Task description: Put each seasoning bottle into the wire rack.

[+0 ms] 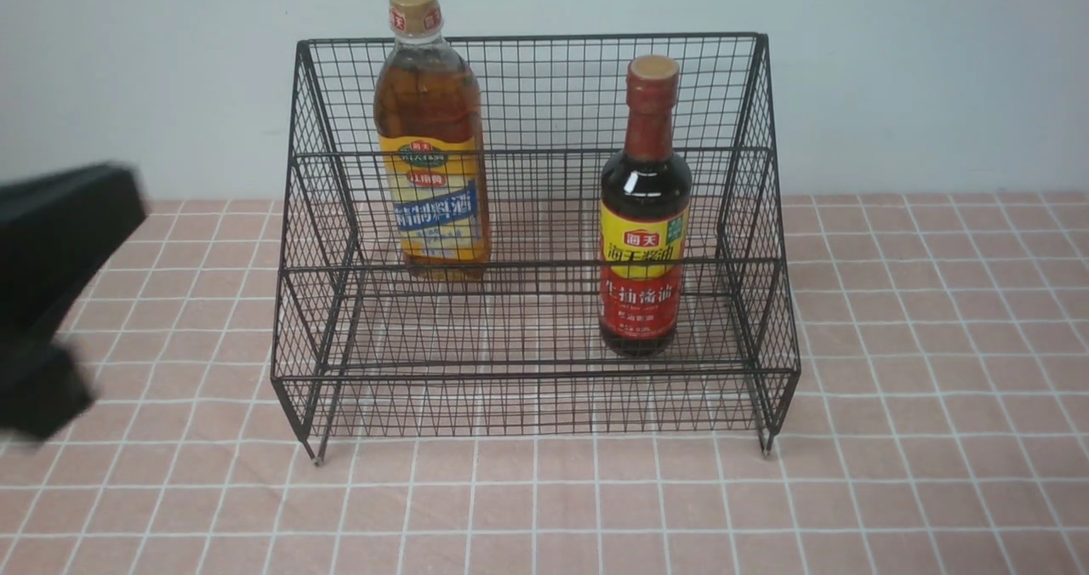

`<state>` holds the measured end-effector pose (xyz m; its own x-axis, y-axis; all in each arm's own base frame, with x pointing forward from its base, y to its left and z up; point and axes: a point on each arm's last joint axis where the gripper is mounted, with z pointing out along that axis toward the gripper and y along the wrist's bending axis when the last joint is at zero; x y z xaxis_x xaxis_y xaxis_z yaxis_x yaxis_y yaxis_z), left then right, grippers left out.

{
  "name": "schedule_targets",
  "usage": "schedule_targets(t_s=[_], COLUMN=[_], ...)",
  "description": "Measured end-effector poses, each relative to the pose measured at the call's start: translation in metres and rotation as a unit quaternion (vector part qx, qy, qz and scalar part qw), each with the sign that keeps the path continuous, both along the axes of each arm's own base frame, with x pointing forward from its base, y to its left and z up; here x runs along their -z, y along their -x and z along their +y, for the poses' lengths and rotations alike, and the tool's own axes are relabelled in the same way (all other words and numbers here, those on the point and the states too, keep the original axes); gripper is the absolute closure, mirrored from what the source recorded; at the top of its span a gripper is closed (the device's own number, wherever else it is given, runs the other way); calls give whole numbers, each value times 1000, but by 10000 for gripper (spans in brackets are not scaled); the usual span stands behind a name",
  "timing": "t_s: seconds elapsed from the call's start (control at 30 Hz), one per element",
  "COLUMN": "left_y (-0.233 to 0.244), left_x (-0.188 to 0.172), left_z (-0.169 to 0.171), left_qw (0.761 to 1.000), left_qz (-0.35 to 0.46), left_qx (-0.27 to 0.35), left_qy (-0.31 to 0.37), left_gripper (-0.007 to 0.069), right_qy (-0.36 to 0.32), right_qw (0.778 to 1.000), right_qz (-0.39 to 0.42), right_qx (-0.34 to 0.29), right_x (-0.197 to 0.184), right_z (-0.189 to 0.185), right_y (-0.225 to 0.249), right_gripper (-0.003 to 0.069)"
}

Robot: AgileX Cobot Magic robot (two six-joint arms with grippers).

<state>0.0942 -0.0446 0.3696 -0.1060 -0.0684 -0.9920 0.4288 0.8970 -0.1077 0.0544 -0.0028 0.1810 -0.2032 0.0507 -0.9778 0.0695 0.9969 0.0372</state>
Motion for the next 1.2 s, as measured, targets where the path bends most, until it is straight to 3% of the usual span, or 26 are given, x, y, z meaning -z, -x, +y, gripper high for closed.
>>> schedule_targets(t_s=[0.27,0.43,0.67,0.87,1.03,1.2], left_y=[39,57,63,59,45,40], left_x=[-5,-5,8,52,128,178], left_z=[14,24,30,32,37,40], left_qw=[999,996,994,992,982,977], left_qz=[-51,-83,-68,-43,-5,27], left_qx=[5,-8,-27,-81,-159,-183], left_qy=[0,-35,-85,-91,-101,-107], left_gripper=[632,632,632,632,632,632], right_qy=[0,0,0,0,0,0], right_qw=[1000,1000,1000,1000,1000,1000], right_qz=[0,0,0,0,0,0], right_qx=[0,0,0,0,0,0], right_x=[0,0,0,0,0,0], right_z=[0,0,0,0,0,0], right_y=[0,0,0,0,0,0], right_gripper=[673,673,673,673,673,673])
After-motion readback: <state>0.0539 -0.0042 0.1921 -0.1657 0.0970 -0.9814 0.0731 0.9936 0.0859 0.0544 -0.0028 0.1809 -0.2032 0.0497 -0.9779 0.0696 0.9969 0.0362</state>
